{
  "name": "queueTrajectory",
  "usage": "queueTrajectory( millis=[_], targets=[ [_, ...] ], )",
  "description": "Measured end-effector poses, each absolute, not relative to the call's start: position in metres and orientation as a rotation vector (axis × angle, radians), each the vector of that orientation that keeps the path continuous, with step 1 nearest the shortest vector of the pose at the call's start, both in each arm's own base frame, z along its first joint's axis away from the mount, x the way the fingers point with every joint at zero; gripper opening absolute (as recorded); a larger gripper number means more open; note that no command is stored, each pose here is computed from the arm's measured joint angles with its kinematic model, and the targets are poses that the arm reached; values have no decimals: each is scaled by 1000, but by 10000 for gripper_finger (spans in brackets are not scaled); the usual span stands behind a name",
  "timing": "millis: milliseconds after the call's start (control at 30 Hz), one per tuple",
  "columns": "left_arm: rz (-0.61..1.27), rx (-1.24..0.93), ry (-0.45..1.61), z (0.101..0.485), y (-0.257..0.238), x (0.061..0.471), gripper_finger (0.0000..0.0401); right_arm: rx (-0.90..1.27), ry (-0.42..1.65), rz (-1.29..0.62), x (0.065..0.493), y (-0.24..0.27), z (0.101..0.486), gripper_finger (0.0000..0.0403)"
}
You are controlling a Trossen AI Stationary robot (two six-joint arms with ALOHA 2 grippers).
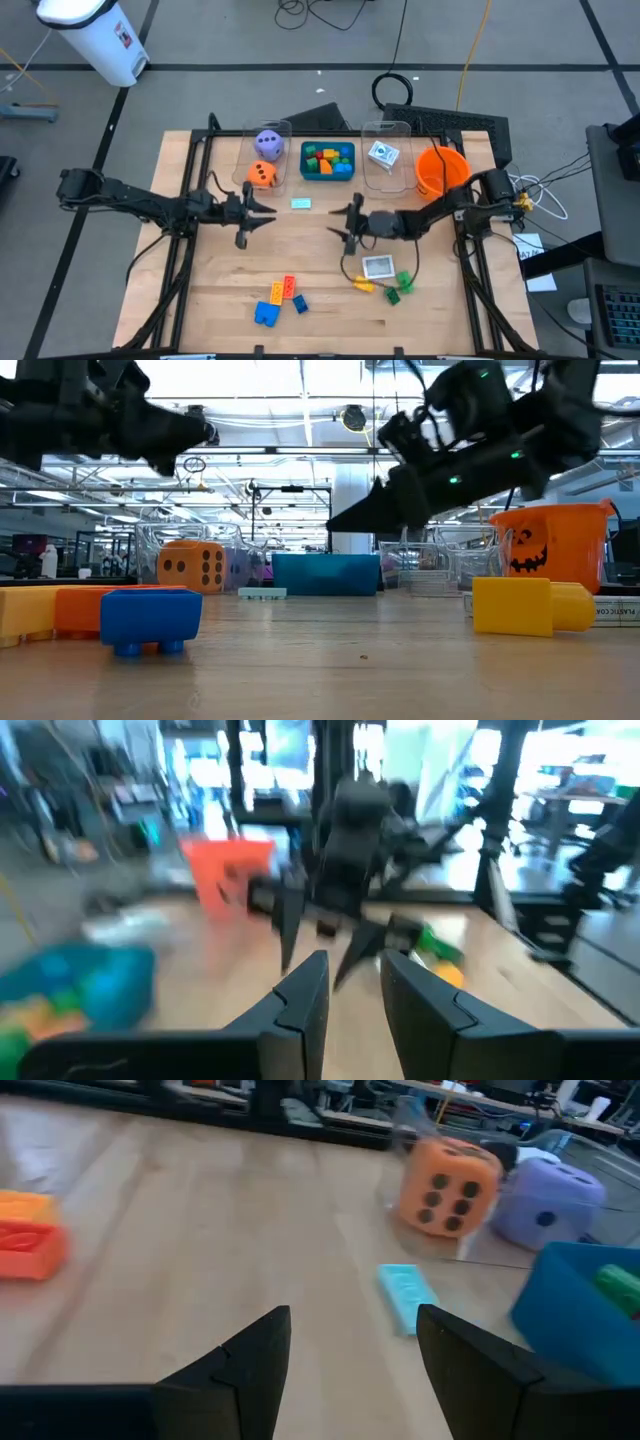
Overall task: Pick & Place Toys
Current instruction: Put the light blue game piece into the blue bin
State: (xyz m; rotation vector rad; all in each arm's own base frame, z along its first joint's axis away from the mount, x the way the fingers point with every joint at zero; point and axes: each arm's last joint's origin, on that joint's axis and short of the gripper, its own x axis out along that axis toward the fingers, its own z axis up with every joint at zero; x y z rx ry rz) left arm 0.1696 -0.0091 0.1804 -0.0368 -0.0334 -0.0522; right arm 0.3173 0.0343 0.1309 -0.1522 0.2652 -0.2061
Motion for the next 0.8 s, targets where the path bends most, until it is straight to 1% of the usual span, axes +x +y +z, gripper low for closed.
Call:
queueTrajectory(
  millis=[67,233,333,433,533,667,733,800],
  targets=[
    [-32,22,-84,187,-7,170,97,-126,249,-184,320,19,132,210],
    [-11,97,-155,195,-4,170,97,32,267,-39,321,-11,130,210],
    [-9,123,-132,192,-4,170,99,68,267,13,321,-14,130,210],
    [-11,127,-106,190,-4,171,110,62,240,68,321,-8,134,210],
    [-28,121,-56,185,-5,171,132,55,220,97,323,2,137,210],
    [-100,76,-10,180,-7,171,174,74,189,154,333,21,148,210],
    [-152,38,9,179,-9,171,196,73,212,163,341,33,154,210],
    [-204,6,22,177,-12,171,215,47,284,127,350,46,158,210]
  ],
)
